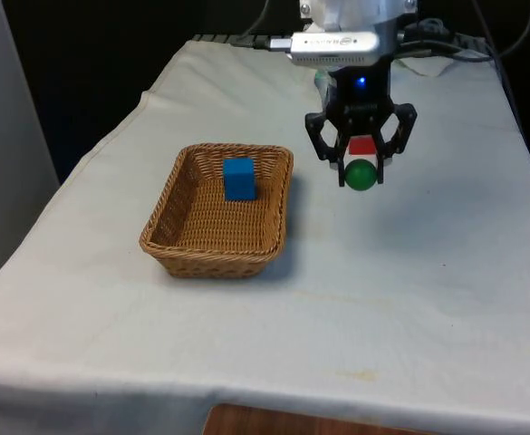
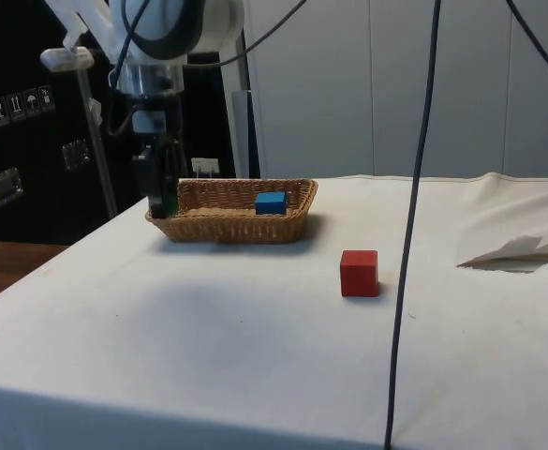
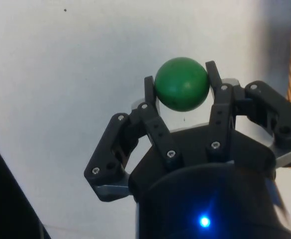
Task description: Place all non-red objects into the basket.
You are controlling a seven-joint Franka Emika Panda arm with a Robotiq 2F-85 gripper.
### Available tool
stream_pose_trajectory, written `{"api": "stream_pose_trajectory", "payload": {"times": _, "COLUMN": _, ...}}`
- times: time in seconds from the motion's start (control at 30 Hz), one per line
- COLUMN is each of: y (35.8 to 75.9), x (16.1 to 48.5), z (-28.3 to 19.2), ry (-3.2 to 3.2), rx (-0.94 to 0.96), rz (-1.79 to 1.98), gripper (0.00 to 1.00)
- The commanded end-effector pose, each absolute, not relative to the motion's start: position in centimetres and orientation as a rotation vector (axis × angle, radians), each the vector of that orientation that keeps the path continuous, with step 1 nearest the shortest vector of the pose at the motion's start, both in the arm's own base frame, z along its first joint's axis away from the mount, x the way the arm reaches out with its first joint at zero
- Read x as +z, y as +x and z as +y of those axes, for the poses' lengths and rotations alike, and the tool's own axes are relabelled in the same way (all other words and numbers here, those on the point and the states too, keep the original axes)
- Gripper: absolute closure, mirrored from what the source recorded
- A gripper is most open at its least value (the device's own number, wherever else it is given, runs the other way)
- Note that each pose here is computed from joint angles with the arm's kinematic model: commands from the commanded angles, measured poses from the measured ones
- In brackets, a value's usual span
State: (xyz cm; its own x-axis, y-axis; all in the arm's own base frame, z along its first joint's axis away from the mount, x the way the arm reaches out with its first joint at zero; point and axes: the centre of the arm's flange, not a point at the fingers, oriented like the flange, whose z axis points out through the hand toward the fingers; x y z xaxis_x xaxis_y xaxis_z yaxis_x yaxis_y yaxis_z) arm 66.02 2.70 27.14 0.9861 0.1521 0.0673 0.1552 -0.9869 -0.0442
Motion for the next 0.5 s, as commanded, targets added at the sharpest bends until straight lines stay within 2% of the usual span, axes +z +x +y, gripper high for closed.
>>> {"api": "stream_pose_trajectory", "payload": {"times": 0.0, "y": 66.0, "x": 27.5, "z": 2.3, "ry": -3.083, "rx": -0.094, "rz": -0.239, "gripper": 1.0}}
{"api": "stream_pose_trajectory", "payload": {"times": 0.47, "y": 66.2, "x": 27.4, "z": -2.1, "ry": -3.076, "rx": -0.111, "rz": -0.238, "gripper": 1.0}}
